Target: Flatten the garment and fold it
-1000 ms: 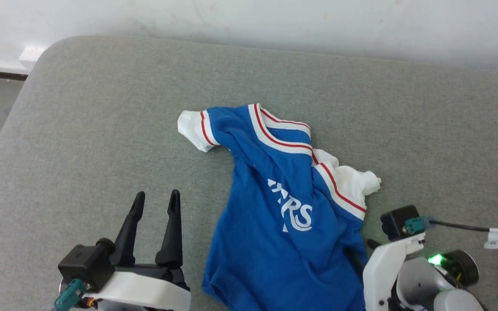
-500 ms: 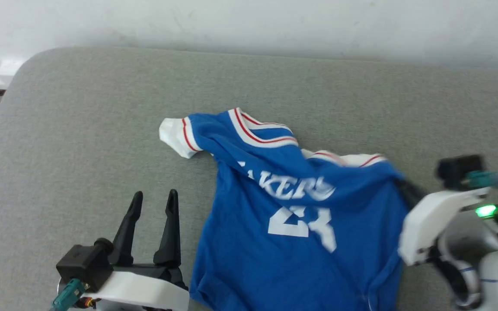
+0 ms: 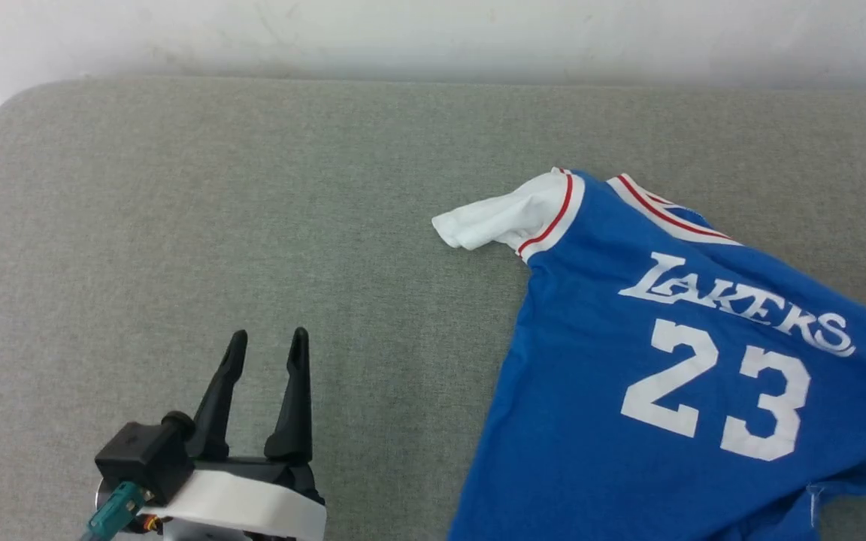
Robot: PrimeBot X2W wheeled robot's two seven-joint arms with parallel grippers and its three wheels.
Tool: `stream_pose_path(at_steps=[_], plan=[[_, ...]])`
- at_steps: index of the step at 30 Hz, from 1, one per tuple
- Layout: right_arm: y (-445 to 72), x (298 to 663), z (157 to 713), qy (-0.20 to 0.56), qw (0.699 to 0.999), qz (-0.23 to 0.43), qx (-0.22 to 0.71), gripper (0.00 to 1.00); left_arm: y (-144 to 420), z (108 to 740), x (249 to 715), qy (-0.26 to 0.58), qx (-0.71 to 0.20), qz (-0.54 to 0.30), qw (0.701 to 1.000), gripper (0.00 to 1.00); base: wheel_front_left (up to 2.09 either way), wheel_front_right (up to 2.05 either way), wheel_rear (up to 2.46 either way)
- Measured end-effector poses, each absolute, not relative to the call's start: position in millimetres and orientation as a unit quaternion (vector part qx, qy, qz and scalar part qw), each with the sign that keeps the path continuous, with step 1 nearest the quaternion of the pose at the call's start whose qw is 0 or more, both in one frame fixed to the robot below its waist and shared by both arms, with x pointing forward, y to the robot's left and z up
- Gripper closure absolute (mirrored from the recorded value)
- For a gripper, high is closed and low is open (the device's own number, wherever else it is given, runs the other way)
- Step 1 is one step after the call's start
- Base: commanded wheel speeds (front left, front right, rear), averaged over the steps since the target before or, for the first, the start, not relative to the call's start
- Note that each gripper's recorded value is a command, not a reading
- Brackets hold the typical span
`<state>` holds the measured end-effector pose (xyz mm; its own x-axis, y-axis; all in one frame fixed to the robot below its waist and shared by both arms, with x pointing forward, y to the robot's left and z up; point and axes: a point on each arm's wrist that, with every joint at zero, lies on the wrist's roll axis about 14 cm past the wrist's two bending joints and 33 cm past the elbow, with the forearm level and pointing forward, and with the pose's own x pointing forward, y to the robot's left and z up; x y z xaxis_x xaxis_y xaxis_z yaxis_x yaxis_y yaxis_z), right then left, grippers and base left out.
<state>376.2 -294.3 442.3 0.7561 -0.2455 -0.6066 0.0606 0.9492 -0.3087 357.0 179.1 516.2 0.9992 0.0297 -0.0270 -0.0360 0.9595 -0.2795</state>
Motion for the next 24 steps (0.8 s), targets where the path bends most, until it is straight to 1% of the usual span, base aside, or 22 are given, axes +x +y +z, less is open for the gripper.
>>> stream_pose_path(at_steps=[1, 3, 6, 9, 11, 14, 16, 18, 21, 24], plan=[[-290, 373, 435, 0.343, 0.927, -0.079, -0.127, 0.00, 178, 516, 357, 0.012, -0.142, 0.015, 0.990, 0.00, 0.00, 0.00, 0.00], [-278, 369, 423, 0.350, 0.928, -0.069, -0.109, 0.00, 178, 516, 357, 0.012, -0.141, 0.014, 0.990, 0.00, 0.00, 0.00, 0.00], [-258, 376, 426, 0.329, 0.939, -0.049, -0.086, 0.00, 178, 519, 357, 0.009, -0.139, 0.010, 0.990, 0.00, 0.00, 0.00, 0.00], [-233, 401, 458, 0.269, 0.959, -0.015, -0.084, 0.00, 177, 524, 359, 0.003, -0.138, 0.007, 0.990, 0.00, 0.00, 0.00, 0.00], [-209, 418, 486, 0.219, 0.972, 0.019, -0.088, 0.00, 177, 527, 360, -0.001, -0.138, 0.006, 0.990, 0.00, 0.00, 0.00, 0.00], [-165, 430, 511, 0.181, 0.977, 0.080, -0.078, 0.00, 178, 528, 358, -0.002, -0.138, 0.008, 0.990, 0.00, 0.00, 0.00, 0.00], [-134, 428, 511, 0.187, 0.971, 0.128, -0.073, 0.00, 180, 528, 357, -0.002, -0.139, 0.012, 0.990, 0.00, 0.00, 0.00, 0.00], [-107, 423, 501, 0.213, 0.960, 0.169, -0.061, 0.00, 181, 527, 355, -0.001, -0.139, 0.015, 0.990, 0.00, 0.00, 0.00, 0.00], [-78, 414, 475, 0.268, 0.935, 0.219, -0.071, 0.00, 185, 525, 352, 0.001, -0.141, 0.024, 0.990, 0.00, 0.00, 0.00, 0.00], [-61, 405, 446, 0.321, 0.907, 0.253, -0.098, 0.00, 189, 523, 349, 0.004, -0.142, 0.033, 0.989, 0.00, 0.00, 0.00, 0.00]])
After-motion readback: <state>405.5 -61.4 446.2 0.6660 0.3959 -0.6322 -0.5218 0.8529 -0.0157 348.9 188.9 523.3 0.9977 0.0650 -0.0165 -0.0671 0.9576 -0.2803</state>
